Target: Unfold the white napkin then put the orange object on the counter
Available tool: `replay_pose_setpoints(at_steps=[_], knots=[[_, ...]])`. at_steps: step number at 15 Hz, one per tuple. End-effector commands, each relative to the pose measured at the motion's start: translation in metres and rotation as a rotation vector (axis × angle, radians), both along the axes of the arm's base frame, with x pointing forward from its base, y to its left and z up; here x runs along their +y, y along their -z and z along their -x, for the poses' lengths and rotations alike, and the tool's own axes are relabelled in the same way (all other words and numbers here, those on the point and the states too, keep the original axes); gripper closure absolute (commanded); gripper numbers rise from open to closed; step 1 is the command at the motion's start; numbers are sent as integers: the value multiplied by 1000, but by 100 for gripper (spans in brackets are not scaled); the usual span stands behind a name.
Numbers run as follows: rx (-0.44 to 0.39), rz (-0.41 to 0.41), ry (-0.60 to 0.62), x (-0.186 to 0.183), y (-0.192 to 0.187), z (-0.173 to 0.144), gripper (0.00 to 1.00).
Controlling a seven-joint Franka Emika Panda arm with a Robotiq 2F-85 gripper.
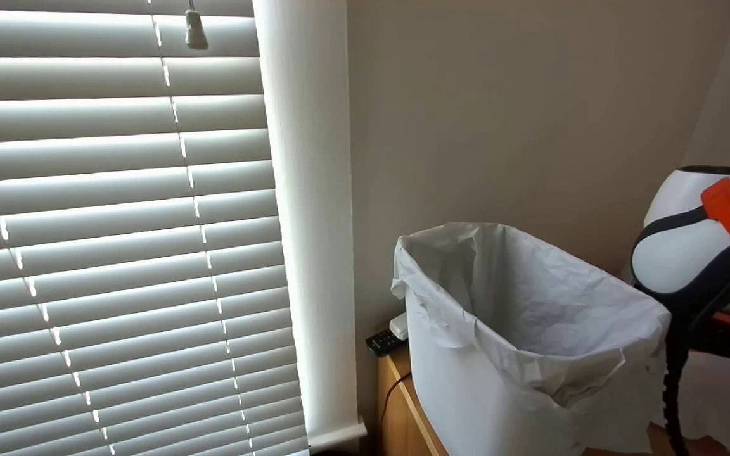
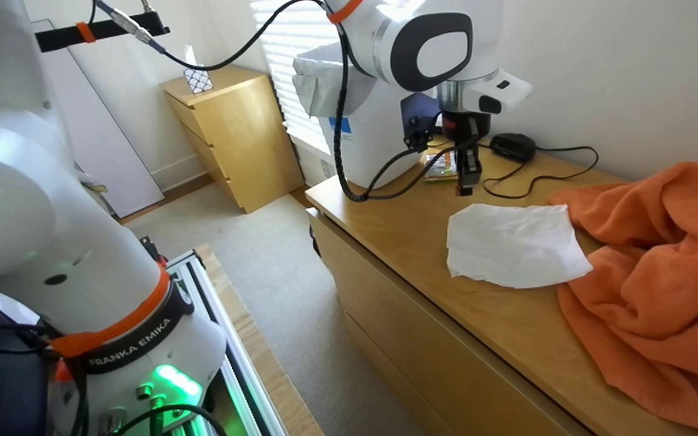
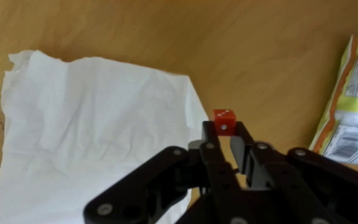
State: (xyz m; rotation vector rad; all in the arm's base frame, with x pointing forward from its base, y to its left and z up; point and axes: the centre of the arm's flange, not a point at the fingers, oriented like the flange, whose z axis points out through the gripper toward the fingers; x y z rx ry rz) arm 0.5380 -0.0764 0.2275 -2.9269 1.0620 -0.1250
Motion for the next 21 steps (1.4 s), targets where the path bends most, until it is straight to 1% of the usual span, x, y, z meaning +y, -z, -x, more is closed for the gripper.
replay_pose_setpoints(at_steps=[1,2,6,11,12,13,14,16,19,21], knots=[[37,-3,-103,22,12,22,96],[30,-1,-122,24,16,23,96],[60,3,-179,32,32,36,96],[85,19,-174,25,38,45,96],[88,21,-175,24,38,46,90],[92,23,-177,23,40,47,70],[95,25,-178,22,40,47,57],[96,26,-179,19,40,49,44],[93,24,-176,16,38,50,32],[93,23,-174,15,39,51,30]])
